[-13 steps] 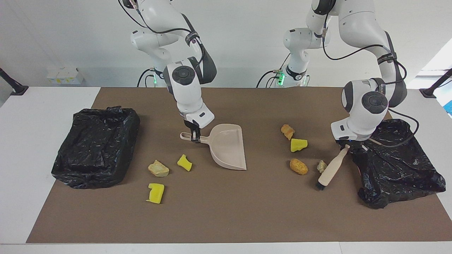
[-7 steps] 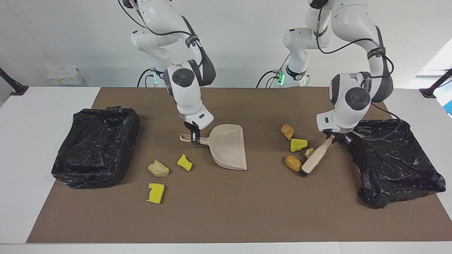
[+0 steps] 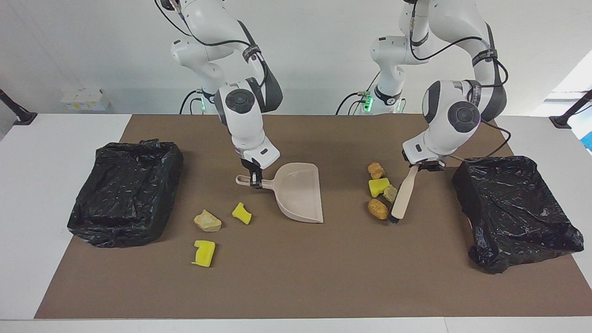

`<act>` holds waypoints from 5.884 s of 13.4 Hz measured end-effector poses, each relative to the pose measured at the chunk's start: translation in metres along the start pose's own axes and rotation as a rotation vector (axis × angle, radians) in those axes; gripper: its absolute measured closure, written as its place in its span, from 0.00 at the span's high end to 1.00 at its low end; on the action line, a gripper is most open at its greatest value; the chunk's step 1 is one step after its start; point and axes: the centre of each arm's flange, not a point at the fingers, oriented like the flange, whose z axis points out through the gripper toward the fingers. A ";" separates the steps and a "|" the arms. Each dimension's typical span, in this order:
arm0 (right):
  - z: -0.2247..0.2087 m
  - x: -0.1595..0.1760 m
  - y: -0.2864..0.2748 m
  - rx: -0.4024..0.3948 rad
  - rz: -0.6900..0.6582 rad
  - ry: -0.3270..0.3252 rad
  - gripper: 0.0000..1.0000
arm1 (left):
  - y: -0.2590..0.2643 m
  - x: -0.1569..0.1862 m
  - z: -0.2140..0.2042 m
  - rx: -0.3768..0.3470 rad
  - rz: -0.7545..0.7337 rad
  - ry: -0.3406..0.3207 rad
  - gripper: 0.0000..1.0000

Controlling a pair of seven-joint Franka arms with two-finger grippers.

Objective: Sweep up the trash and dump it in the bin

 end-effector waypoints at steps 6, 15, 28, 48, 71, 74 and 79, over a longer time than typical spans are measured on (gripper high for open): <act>0.000 0.000 0.000 0.000 -0.001 0.000 0.31 | 0.030 -0.039 -0.008 0.011 -0.426 -0.087 0.26; 0.001 0.009 -0.005 0.003 -0.017 0.000 0.31 | 0.073 -0.073 0.079 -0.037 -0.780 -0.033 0.26; 0.006 0.030 -0.014 -0.010 -0.022 0.007 0.31 | 0.238 -0.026 0.081 -0.261 -0.600 0.108 0.26; 0.012 0.043 -0.020 -0.011 -0.008 0.006 0.31 | 0.054 0.046 -0.012 -0.186 -0.560 0.171 0.26; 0.012 0.043 -0.020 -0.011 -0.006 0.006 0.31 | 0.231 0.017 0.050 -0.123 -0.145 0.013 0.26; 0.012 0.043 -0.020 -0.010 0.005 0.005 0.31 | 0.227 0.019 0.036 -0.131 -0.251 0.031 0.26; 0.013 0.042 -0.020 -0.008 0.018 0.005 0.31 | 0.226 0.012 0.015 -0.113 -0.505 0.038 0.26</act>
